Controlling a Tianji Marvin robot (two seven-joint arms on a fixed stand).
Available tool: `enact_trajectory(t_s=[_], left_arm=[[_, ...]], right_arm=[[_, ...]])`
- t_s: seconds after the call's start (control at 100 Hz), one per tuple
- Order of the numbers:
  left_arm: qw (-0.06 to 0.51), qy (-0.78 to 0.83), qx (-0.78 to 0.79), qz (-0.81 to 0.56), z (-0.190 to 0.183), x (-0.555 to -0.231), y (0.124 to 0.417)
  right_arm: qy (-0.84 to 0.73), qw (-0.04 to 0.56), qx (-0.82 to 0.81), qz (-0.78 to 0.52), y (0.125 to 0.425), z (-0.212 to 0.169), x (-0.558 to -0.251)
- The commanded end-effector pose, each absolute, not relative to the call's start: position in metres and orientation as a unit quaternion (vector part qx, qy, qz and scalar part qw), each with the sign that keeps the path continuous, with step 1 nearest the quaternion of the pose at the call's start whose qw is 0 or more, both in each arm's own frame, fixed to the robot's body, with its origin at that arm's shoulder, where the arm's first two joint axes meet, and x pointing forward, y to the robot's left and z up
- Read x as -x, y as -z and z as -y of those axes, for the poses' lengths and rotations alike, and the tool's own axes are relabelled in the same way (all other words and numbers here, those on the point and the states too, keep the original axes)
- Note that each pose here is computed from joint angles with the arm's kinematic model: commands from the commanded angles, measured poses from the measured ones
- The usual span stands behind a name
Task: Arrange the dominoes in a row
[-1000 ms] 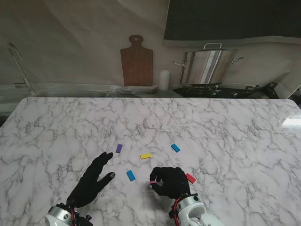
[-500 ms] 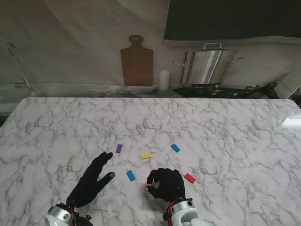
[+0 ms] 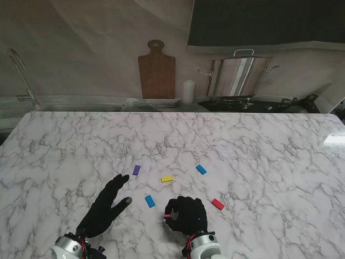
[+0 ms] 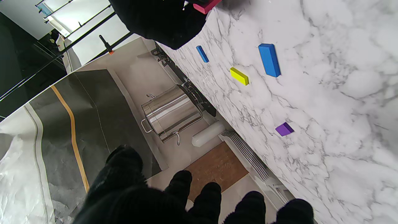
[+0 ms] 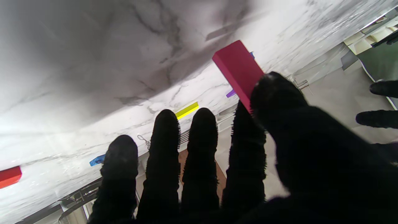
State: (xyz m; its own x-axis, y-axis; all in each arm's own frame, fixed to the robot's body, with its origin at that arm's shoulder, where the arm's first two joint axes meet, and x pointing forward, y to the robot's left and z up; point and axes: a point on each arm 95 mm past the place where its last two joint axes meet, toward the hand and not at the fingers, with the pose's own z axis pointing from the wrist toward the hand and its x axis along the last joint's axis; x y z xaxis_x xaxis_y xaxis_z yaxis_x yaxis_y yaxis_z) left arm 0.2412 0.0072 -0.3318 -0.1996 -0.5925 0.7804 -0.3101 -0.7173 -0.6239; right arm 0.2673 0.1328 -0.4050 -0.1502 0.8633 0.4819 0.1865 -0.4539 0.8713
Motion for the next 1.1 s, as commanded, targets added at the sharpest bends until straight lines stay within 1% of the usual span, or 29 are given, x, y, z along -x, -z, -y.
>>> enact_trajectory(t_s=[0.0,0.24,0.71,1.09], left_arm=[[0.097,0.682,0.627,-0.365,-0.005,-0.24,0.334],[0.097,0.682,0.627,-0.365,-0.006,-0.24,0.335],[0.097,0.682,0.626,-0.365,-0.006,-0.24,0.335],[0.097,0.682,0.626,-0.365,-0.006,-0.24,0.335]], right_arm=[[-0.611,0.275,-0.595,-0.444,0.408,-0.133,-0.266],[-0.608,0.269,-0.598,-0.448,0.411,-0.133,-0.266],[-0.617,0.293,-0.589,-0.432,0.418,-0.136,-0.267],[-0.609,0.295,-0.593,-0.437,0.418,-0.134,-0.266]])
